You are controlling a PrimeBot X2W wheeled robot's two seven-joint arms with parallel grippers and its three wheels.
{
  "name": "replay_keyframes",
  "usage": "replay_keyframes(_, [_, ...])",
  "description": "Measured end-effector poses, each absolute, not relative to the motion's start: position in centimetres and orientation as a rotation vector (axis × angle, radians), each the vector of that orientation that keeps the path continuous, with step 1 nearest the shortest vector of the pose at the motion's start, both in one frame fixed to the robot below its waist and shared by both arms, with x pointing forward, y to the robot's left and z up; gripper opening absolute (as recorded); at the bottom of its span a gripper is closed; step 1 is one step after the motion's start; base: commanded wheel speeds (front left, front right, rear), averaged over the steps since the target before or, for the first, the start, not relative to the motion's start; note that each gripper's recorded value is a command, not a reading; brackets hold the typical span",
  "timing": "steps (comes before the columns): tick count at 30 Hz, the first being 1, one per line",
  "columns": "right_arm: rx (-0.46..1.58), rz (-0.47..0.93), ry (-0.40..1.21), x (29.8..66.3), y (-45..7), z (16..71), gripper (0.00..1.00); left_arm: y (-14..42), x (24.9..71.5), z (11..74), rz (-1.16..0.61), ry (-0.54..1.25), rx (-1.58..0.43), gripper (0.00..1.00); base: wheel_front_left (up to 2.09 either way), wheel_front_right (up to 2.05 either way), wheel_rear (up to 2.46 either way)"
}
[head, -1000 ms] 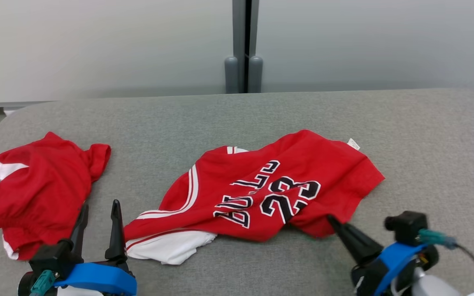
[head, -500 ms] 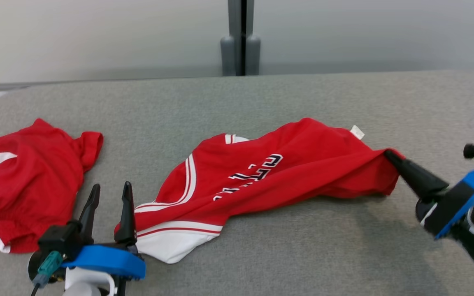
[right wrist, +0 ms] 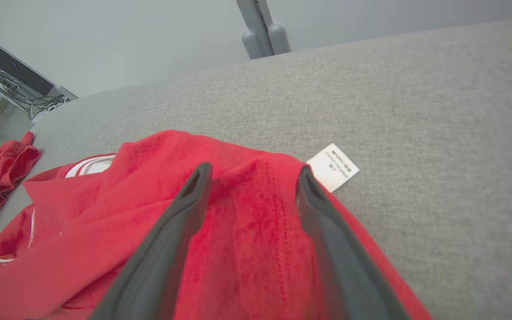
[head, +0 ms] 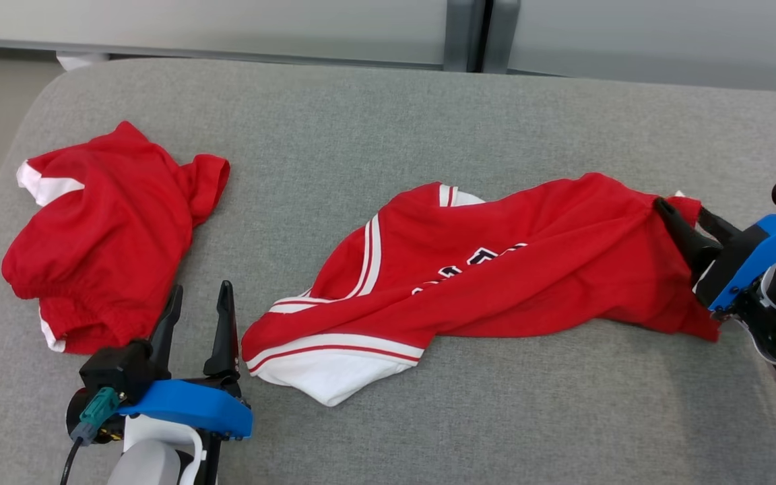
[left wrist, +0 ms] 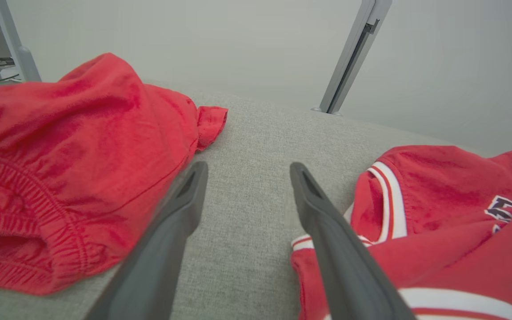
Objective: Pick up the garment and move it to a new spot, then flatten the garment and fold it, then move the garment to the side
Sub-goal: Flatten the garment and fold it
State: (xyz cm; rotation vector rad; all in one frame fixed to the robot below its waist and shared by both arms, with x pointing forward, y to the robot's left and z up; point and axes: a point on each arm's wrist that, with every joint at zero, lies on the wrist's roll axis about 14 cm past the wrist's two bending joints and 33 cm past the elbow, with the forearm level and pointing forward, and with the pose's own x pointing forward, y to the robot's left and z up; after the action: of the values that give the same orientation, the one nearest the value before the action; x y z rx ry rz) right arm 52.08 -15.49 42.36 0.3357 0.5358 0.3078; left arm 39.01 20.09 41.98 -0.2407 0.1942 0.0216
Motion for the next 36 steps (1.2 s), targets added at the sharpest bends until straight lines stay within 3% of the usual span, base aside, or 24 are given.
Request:
replay_keyframes(5, [0.318,0.252,0.418,51.4,-17.9,44.3,1.0,19.2,39.4,42.6,-0.012,0.177,-0.242,1.0,0.0,0.0,0.0])
replay_keyframes(14, [0.318,0.124,0.207,46.5,-22.6,46.5,1.0,15.3,40.6,44.0,-0.132,0.14,-0.246,1.0,0.0,0.0,0.0])
replay_keyframes(23, [0.312,0.147,0.268,44.3,-19.3,43.3,1.0,14.3,41.0,44.4,-0.172,0.131,-0.237,1.0,0.0,0.0,0.0])
replay_keyframes(30, [0.248,0.199,0.36,46.1,-16.9,41.6,1.0,15.9,40.3,43.6,-0.125,0.154,-0.233,1.0,0.0,0.0,0.0])
replay_keyframes(34, [0.237,0.199,0.449,46.2,-16.3,39.9,0.78,16.6,39.9,43.4,-0.103,0.159,-0.235,1.0,0.0,0.0,0.0])
replay_keyframes(35, [0.234,0.196,0.459,46.2,-16.4,39.7,0.7,16.8,39.9,43.3,-0.099,0.159,-0.236,1.0,0.0,0.0,0.0])
replay_keyframes(36, [0.233,0.195,0.468,46.2,-16.3,39.6,0.49,16.9,39.8,43.3,-0.096,0.16,-0.236,1.0,0.0,0.0,0.0])
